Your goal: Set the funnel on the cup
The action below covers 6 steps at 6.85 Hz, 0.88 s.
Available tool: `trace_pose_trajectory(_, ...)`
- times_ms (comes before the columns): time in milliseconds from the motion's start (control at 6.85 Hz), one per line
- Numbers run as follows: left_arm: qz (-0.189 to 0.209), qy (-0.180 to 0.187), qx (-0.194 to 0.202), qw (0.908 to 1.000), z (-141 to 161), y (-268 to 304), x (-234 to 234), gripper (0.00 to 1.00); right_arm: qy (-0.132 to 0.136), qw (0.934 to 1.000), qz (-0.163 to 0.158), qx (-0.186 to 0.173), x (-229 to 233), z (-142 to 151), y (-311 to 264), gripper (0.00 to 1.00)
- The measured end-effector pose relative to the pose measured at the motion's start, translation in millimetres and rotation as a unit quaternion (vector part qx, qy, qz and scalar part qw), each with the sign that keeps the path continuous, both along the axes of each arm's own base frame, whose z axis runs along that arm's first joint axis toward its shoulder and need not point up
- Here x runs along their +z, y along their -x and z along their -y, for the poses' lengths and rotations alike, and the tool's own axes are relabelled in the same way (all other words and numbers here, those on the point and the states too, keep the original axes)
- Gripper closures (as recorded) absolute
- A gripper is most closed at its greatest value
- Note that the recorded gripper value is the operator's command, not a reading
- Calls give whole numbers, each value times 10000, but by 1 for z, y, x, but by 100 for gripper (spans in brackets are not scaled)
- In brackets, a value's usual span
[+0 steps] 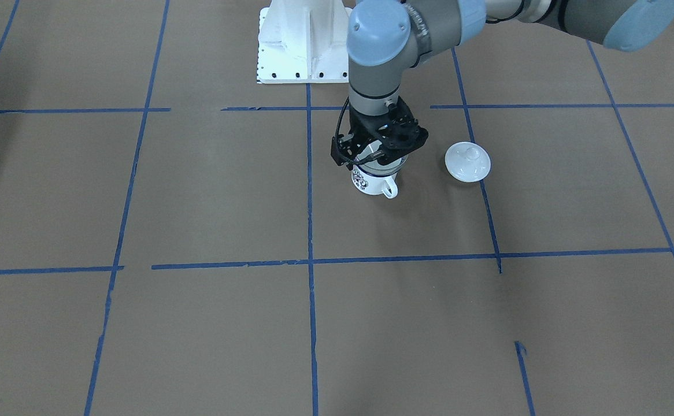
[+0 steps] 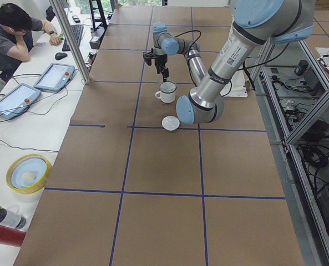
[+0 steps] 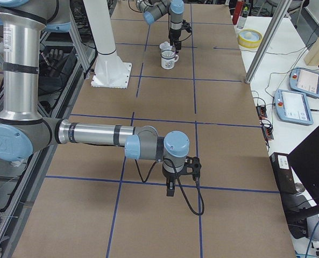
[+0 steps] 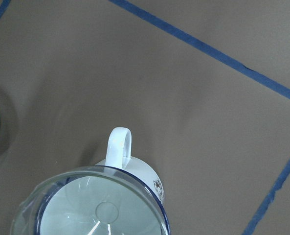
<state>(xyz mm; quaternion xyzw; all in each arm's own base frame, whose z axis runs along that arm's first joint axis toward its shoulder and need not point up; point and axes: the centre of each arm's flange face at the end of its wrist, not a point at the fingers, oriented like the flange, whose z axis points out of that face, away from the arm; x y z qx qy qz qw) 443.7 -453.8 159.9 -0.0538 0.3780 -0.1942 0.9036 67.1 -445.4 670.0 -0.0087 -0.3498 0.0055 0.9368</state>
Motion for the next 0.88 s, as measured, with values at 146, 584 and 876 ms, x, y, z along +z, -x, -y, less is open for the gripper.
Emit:
trace_pose_trajectory(146,-148,-521,100,9985,2,58,5,0,0,10000,0,0,0,0,0,0)
trace_pose_trajectory(584,-168,-1597,799,9838,49,241,74,0,0,10000,0,0,0,0,0,0)
trace_pose_trajectory(876,91,-2052,1402,9686,67,352,165,0,4,10000,0,0,0,0,0,0)
